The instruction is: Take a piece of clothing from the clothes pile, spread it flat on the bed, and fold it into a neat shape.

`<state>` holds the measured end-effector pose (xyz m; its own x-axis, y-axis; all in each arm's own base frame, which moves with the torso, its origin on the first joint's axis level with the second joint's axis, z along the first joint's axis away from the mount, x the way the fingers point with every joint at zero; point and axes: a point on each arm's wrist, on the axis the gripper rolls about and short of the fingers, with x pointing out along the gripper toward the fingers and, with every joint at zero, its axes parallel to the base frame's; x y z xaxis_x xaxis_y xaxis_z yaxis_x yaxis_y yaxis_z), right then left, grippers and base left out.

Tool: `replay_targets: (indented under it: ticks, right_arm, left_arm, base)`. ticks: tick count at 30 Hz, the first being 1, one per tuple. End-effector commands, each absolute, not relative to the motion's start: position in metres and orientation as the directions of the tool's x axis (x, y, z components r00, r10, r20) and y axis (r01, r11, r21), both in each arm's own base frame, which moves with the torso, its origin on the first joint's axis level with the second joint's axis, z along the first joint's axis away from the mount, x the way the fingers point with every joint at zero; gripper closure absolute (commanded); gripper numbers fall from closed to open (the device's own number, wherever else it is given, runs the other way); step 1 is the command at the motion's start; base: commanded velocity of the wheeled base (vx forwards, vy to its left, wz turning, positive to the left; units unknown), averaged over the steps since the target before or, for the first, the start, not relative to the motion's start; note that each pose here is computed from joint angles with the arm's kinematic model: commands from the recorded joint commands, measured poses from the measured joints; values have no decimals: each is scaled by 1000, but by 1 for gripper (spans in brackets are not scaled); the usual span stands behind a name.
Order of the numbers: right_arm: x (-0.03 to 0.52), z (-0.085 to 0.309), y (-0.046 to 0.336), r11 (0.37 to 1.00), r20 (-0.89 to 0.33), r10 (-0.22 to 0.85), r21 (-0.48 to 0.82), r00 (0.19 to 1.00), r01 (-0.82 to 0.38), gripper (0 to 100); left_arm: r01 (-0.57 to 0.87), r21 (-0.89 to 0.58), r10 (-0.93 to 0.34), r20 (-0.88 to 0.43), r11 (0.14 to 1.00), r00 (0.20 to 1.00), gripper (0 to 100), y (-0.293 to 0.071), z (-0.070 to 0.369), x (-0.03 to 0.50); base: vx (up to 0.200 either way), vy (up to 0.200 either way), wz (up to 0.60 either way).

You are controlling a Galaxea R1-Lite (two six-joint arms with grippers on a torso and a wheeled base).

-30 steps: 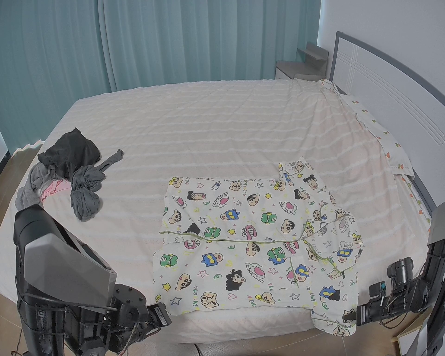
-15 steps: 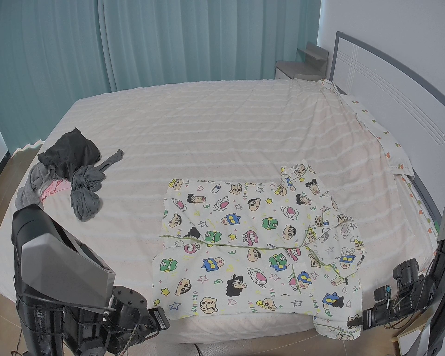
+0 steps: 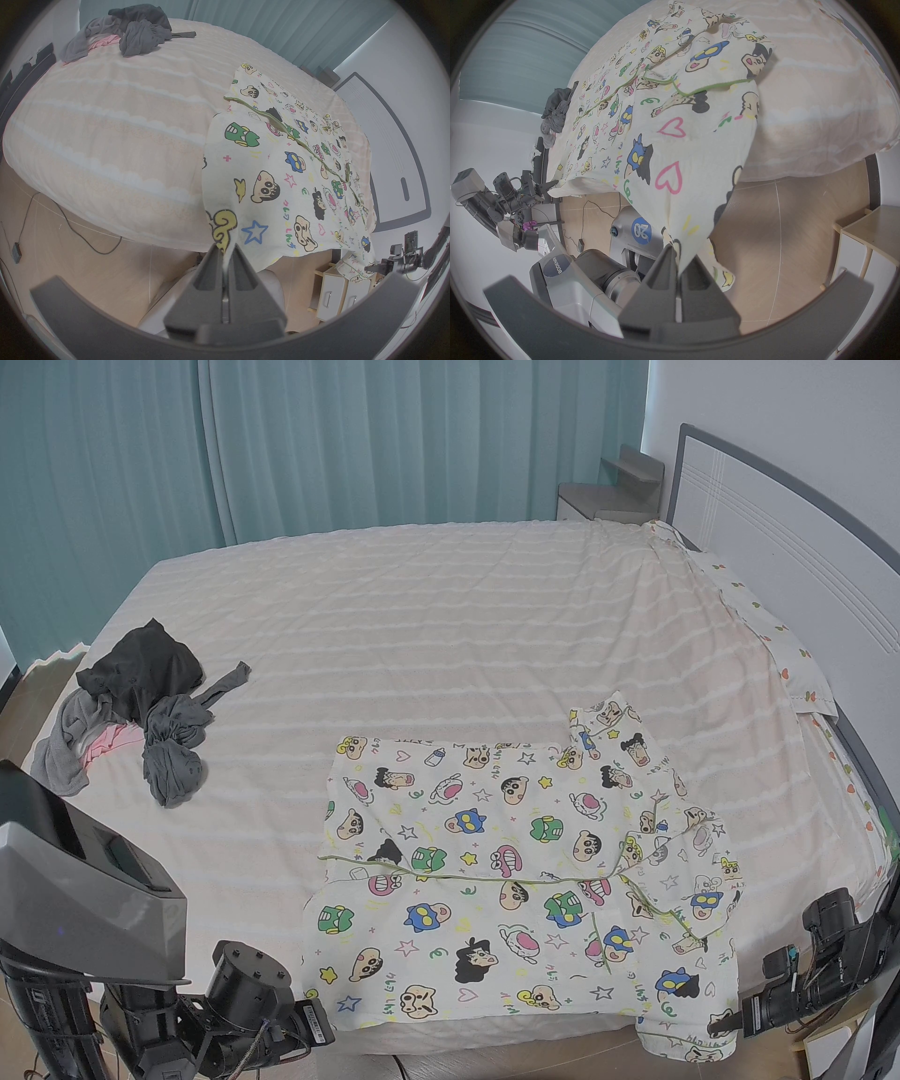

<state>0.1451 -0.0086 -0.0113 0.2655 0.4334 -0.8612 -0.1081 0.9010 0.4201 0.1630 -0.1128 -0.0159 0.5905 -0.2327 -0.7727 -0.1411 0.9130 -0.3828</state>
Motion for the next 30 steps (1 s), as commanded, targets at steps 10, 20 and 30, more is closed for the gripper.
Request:
replay_targets:
  ticks: [10,20,30]
  right_arm:
    - [151,3,-20,839,-725,533,521,436,-159,100]
    - [164,13,-29,832,-630,530,516,568,-203,100]
    - [190,24,-35,830,-551,504,522,665,-196,100]
  left_arm:
    - [-114,-496,-292,-664,861,689,100,-122,4,182]
    - [-79,-569,-313,-558,819,769,100,-135,22,215]
    - [-129,-580,-259,-537,804,803,100,-134,31,252]
  base:
    - [0,0,0]
    - [0,0,0]
    - [0,0,0]
